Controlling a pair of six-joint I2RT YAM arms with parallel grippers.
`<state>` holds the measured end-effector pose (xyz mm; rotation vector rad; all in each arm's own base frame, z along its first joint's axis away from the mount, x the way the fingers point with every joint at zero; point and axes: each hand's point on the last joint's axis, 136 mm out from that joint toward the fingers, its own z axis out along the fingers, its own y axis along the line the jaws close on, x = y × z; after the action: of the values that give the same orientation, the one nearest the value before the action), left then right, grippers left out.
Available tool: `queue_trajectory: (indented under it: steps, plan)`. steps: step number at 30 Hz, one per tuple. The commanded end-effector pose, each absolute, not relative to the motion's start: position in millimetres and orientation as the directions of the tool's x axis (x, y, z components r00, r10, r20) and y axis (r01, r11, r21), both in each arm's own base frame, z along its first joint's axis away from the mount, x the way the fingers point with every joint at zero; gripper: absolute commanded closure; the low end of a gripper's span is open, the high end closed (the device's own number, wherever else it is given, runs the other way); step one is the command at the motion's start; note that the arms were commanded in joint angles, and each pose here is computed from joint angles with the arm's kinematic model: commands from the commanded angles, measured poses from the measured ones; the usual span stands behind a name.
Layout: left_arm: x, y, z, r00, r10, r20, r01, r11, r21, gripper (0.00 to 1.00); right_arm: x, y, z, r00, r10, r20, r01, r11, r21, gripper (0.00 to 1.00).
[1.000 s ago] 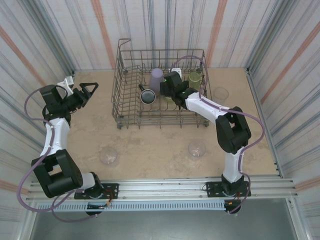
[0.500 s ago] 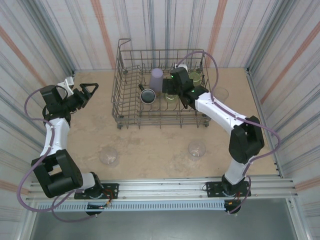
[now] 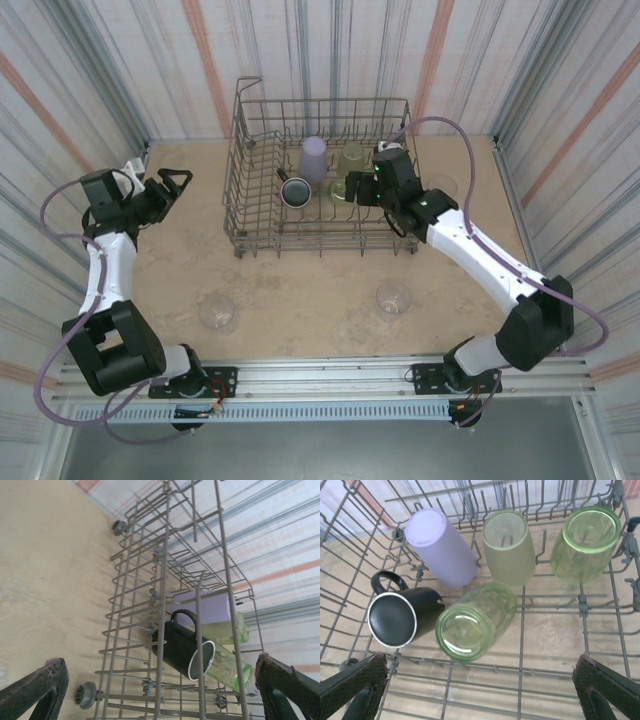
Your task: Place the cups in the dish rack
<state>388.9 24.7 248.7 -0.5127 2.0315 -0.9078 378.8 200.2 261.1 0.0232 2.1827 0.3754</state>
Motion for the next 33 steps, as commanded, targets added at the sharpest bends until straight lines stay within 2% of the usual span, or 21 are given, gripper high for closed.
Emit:
queue_trajectory:
  steps: [1,6,18,23,27,33]
  plan:
    - [370,38,250,-0.548,-0.637,-0.542,-0.13,0.705,-0.697,0.01,352,187,253,-0.64,0.186,-0.746,-0.104,0.94,0.324,0.01]
    - [332,45,249,-0.545,-0.664,-0.512,-0.274,0.718,-0.639,0.01,331,174,250,-0.653,0.207,-0.729,-0.096,0.932,0.351,0.01]
    - [263,15,245,-0.653,-0.619,-0.437,-0.376,0.766,-0.522,0.01,303,175,260,-0.676,0.182,-0.714,-0.187,0.895,0.404,0.01]
    - [235,7,228,-0.677,-0.555,-0.483,-0.407,0.83,-0.382,0.01,295,173,258,-0.689,0.166,-0.706,-0.203,0.89,0.408,0.01]
    - [216,-1,206,-0.705,-0.553,-0.445,-0.439,0.832,-0.339,0.01,291,170,255,-0.693,0.161,-0.703,-0.209,0.888,0.409,0.01]
    - [184,-1,166,-0.735,-0.56,-0.383,-0.539,0.825,-0.172,0.01,288,168,248,-0.697,0.168,-0.697,-0.201,0.887,0.416,0.01]
